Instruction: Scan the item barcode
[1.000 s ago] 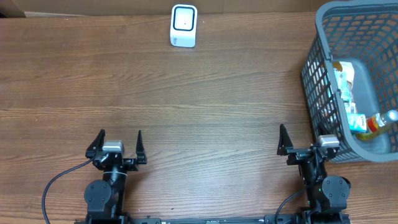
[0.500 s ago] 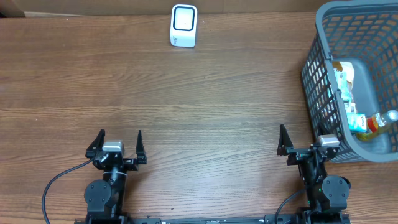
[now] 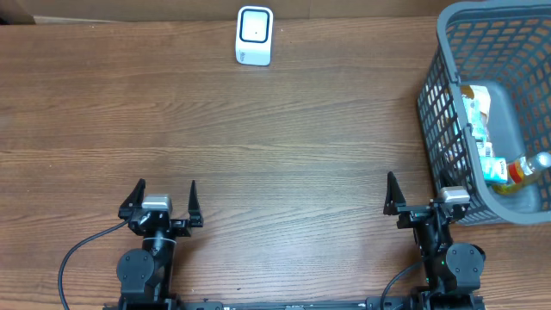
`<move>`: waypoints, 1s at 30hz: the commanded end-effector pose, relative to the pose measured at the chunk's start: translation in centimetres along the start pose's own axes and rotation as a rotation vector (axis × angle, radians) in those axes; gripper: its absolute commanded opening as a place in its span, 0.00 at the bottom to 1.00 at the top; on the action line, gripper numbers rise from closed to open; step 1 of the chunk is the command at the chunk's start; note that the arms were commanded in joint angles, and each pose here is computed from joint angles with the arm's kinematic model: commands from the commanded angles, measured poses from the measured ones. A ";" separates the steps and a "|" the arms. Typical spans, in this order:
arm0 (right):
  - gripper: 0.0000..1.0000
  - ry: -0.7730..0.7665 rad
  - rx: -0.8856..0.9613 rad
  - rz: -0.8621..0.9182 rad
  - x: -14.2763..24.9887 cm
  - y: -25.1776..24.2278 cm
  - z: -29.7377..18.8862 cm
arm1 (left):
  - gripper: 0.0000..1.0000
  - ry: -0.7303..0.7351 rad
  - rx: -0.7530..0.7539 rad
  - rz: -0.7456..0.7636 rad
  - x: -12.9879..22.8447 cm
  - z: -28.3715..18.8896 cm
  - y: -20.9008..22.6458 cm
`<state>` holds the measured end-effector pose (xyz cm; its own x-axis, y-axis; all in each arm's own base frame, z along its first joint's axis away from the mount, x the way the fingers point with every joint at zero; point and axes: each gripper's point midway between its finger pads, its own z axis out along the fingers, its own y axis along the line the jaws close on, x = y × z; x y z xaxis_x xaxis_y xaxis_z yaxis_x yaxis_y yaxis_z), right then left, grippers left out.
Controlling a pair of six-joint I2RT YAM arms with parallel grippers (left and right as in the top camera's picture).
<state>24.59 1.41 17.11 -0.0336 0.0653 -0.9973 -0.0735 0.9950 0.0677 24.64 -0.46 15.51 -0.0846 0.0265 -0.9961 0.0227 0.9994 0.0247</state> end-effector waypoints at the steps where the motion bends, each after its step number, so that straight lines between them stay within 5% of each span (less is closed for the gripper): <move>1: 1.00 -0.007 0.008 -0.005 0.1 -0.2 0.0 | 0.99 -0.009 -0.025 0.074 -0.1 0.0 0.4; 23: 1.00 -0.007 0.015 0.003 0.1 -0.3 0.0 | 1.00 -0.014 0.032 0.063 -0.2 -0.1 -0.6; 30: 1.00 -0.009 -0.047 0.003 0.0 0.8 0.0 | 0.99 -0.077 0.232 -0.061 -2.0 -0.6 -3.9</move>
<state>24.59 1.53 17.29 -0.0270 0.0666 -0.9974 -0.0812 0.9943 0.0685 24.60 -2.06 16.42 -0.0470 0.0111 -0.9988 0.1142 0.9934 0.0056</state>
